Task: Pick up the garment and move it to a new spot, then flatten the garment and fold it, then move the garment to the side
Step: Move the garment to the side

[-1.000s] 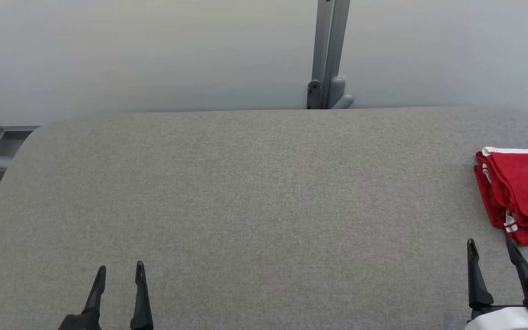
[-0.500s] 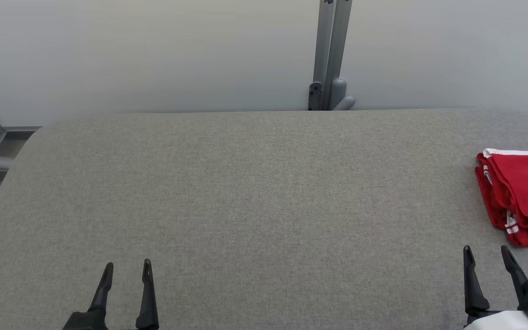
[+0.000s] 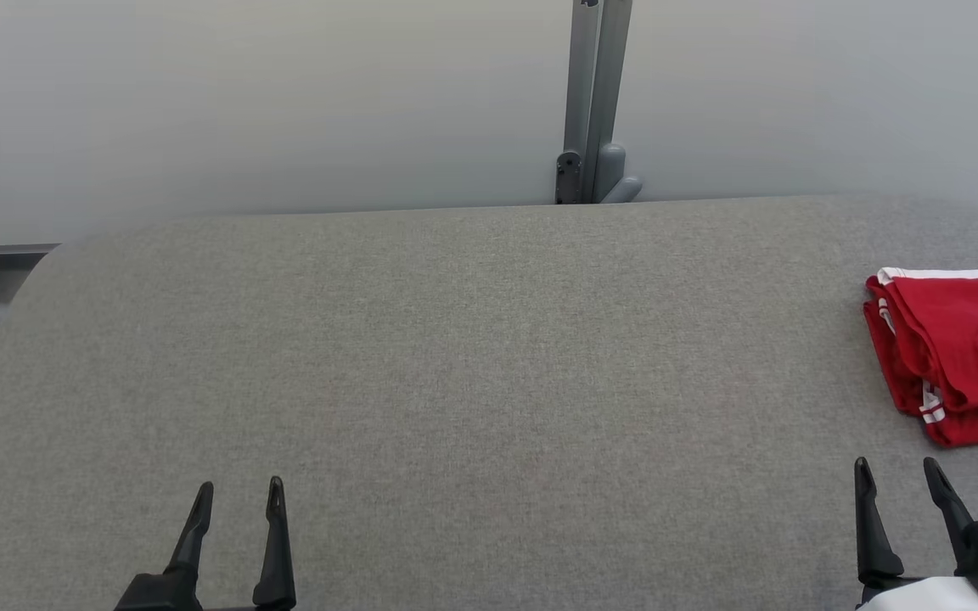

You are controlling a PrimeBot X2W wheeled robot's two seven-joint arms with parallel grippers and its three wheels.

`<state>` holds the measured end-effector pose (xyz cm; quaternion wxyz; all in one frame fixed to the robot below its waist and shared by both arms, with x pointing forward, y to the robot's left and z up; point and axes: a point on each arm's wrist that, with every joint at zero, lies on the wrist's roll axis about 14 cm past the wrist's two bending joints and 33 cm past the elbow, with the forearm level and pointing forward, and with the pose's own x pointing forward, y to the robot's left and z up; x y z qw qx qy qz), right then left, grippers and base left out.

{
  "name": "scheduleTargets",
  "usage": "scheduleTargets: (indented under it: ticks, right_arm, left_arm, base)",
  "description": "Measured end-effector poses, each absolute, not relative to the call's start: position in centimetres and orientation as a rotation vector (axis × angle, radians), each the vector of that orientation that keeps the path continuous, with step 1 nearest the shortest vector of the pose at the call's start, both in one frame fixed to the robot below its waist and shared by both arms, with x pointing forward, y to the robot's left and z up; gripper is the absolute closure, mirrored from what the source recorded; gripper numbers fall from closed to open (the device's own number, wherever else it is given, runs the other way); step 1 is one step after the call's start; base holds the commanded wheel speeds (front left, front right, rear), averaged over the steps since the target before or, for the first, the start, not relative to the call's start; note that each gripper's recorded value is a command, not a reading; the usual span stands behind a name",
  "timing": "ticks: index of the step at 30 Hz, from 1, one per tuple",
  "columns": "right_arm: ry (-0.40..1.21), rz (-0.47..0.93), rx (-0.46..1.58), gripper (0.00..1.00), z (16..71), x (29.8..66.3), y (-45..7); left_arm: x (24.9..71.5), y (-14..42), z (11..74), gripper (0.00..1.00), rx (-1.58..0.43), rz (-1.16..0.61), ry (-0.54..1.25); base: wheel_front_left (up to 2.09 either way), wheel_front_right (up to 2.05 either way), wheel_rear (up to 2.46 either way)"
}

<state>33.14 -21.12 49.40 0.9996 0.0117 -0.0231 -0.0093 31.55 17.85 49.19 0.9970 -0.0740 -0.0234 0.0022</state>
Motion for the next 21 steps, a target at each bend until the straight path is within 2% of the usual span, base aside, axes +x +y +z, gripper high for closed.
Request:
scheduleTargets:
  ticks: [21]
  right_arm:
    - [-0.045,-0.060,0.027,0.00,49.3,32.1,-22.3]
  left_arm:
    - [32.3,16.6,49.2,0.00,-0.150,-0.038,-0.042]
  base:
    - [0.00,0.00,0.00]
